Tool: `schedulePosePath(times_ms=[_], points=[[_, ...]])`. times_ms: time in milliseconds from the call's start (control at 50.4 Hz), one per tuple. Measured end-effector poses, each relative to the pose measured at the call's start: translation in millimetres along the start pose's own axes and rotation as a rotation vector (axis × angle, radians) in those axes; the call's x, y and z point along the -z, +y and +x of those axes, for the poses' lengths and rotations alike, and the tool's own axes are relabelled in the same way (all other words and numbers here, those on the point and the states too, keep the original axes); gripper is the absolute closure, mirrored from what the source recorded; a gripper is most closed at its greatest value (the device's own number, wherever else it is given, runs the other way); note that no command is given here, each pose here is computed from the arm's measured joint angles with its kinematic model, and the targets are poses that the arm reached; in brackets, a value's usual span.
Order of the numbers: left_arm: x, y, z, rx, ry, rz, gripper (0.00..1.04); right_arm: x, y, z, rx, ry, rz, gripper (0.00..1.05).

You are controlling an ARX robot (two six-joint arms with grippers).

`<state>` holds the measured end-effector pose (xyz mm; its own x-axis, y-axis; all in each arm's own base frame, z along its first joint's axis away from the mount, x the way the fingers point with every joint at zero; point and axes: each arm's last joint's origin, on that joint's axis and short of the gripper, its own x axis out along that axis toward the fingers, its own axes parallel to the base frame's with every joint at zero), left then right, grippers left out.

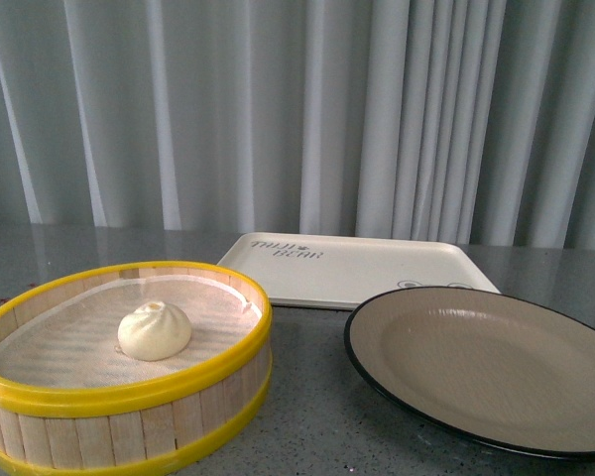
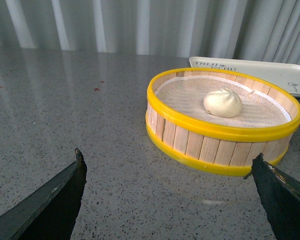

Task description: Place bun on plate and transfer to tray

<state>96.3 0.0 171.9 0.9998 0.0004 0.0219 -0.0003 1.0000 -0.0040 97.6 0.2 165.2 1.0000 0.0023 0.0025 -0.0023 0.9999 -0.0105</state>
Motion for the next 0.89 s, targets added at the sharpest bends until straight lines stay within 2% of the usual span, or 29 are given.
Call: schedulePosePath(times_ms=[793, 833, 892], points=[[0.0, 0.0, 0.0, 0.0, 0.0, 0.0, 0.07, 0.0, 0.0, 0.0, 0.0, 0.0, 0.0, 0.09], [1.7, 0.0, 0.6, 0.051, 0.058, -0.053, 0.07, 0.0, 0.0, 0.0, 0.0, 0.0, 0.0, 0.09], [3.5, 0.0, 6.7, 0.15, 0.187, -0.258, 0.07, 0.0, 0.0, 0.0, -0.002, 0.0, 0.0, 0.09]])
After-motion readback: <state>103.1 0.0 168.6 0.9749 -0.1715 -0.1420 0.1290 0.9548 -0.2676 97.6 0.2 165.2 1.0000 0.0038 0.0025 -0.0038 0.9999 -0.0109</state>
